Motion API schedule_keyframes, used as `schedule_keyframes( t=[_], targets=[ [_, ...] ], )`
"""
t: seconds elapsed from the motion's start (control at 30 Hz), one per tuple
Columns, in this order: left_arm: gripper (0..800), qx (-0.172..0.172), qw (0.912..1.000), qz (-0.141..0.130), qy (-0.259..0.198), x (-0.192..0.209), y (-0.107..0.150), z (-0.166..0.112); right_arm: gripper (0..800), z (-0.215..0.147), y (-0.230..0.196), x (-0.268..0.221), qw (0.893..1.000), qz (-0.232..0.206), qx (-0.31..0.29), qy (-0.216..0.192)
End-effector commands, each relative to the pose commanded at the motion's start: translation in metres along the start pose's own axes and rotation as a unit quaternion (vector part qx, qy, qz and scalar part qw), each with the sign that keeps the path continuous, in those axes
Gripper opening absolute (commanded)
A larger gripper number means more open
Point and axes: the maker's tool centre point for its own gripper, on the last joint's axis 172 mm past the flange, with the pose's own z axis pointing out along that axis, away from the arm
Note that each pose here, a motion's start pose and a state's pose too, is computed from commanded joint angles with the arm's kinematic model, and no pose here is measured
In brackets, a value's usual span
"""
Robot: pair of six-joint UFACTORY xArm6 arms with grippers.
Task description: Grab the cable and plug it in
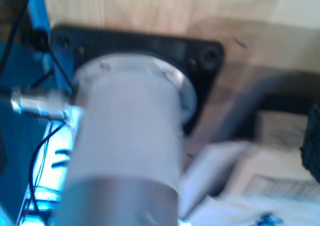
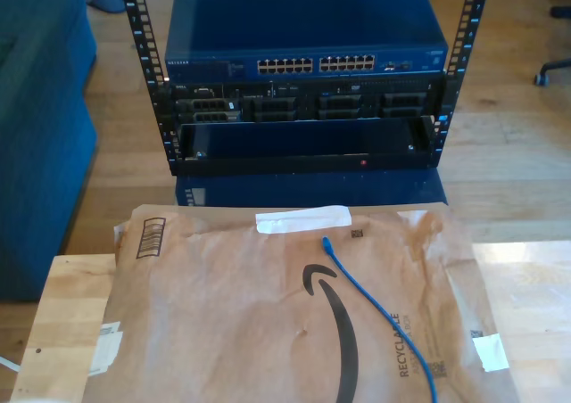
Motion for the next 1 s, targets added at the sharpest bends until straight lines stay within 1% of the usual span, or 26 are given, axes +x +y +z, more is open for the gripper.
schedule_keyframes(
  t=[0.03, 0.07, 0.1, 0.13, 0.17, 0.23, 0.27, 0.3, 0.33, 0.37, 0.4, 0.43, 0.5, 0.57, 0.6, 0.67, 0.7, 0.8, 0.87, 0.9, 0.93, 1.0],
  targets=[
    [800, 0.002, 1.0, -0.001, 0.008, -0.011, 0.023, -0.009, 792, -0.006, -0.004, -0.016, 1.0, 0.006, 0.004, -0.001],
    [800, -0.004, 0.9999, -0.004, 0.015, -0.025, 0.051, -0.018, 792, -0.011, -0.007, -0.035, 1.0, 0.01, 0.008, -0.003],
    [800, -0.009, 0.9998, -0.01, 0.017, -0.041, 0.076, -0.024, 792, -0.014, -0.009, -0.053, 1.0, 0.018, 0.011, -0.005],
    [800, -0.005, 0.9997, -0.014, 0.021, -0.058, 0.097, -0.024, 792, -0.016, -0.008, -0.073, 1.0, 0.028, 0.012, -0.005],
    [800, 0.012, 0.9995, -0.016, 0.025, -0.076, 0.113, -0.019, 792, -0.015, -0.005, -0.095, 0.999, 0.035, 0.01, -0.006],
    [800, 0.049, 0.9974, -0.019, 0.049, -0.113, 0.136, -0.003, 792, -0.018, 0.0, -0.139, 0.999, 0.049, 0.0, -0.017],
    [800, 0.066, 0.9956, -0.023, 0.063, -0.13, 0.146, 0.008, 793, -0.02, 0.004, -0.161, 0.998, 0.062, -0.011, -0.03],
    [800, 0.071, 0.994, -0.025, 0.08, -0.144, 0.158, 0.017, 793, -0.024, 0.008, -0.181, 0.995, 0.079, -0.024, -0.049],
    [800, 0.074, 0.9925, -0.027, 0.093, -0.157, 0.171, 0.025, 793, -0.026, 0.012, -0.199, 0.991, 0.105, -0.044, -0.071],
    [800, 0.08, 0.991, -0.029, 0.104, -0.166, 0.18, 0.036, 794, -0.03, 0.015, -0.216, 0.984, 0.136, -0.065, -0.095],
    [800, 0.085, 0.9896, -0.025, 0.114, -0.177, 0.189, 0.046, 794, -0.035, 0.018, -0.232, 0.977, 0.158, -0.086, -0.117],
    [800, 0.085, 0.9887, -0.019, 0.123, -0.188, 0.196, 0.052, 793, -0.039, 0.017, -0.247, 0.971, 0.17, -0.105, -0.133],
    [800, 0.087, 0.9869, -0.017, 0.135, -0.203, 0.207, 0.066, 794, -0.04, 0.008, -0.266, 0.964, 0.182, -0.128, -0.145],
    [800, 0.083, 0.9859, -0.014, 0.145, -0.214, 0.219, 0.08, 794, -0.037, 0.0, -0.275, 0.961, 0.191, -0.139, -0.143],
    [800, 0.076, 0.9857, -0.006, 0.15, -0.222, 0.226, 0.085, 794, -0.037, -0.008, -0.28, 0.961, 0.191, -0.136, -0.145],
    [800, 0.065, 0.9852, 0.007, 0.158, -0.237, 0.237, 0.099, 794, -0.036, -0.035, -0.291, 0.961, 0.196, -0.113, -0.16],
    [800, 0.06, 0.9851, 0.008, 0.161, -0.241, 0.243, 0.106, 794, -0.038, -0.049, -0.298, 0.96, 0.2, -0.093, -0.173],
    [800, 0.057, 0.9849, -0.011, 0.163, -0.241, 0.252, 0.114, 794, -0.038, -0.093, -0.311, 0.952, 0.218, -0.032, -0.213],
    [800, 0.053, 0.9847, -0.023, 0.164, -0.242, 0.253, 0.114, 794, -0.032, -0.103, -0.317, 0.95, 0.223, -0.022, -0.219],
    [800, 0.051, 0.9846, -0.03, 0.164, -0.242, 0.254, 0.113, 793, -0.027, -0.103, -0.32, 0.95, 0.223, -0.024, -0.217],
    [800, 0.045, 0.9848, -0.035, 0.164, -0.243, 0.257, 0.112, 793, -0.019, -0.097, -0.328, 0.952, 0.217, -0.031, -0.211],
    [800, 0.039, 0.985, -0.037, 0.164, -0.244, 0.26, 0.109, 792, -0.003, -0.08, -0.347, 0.956, 0.213, -0.048, -0.196]
  ],
)
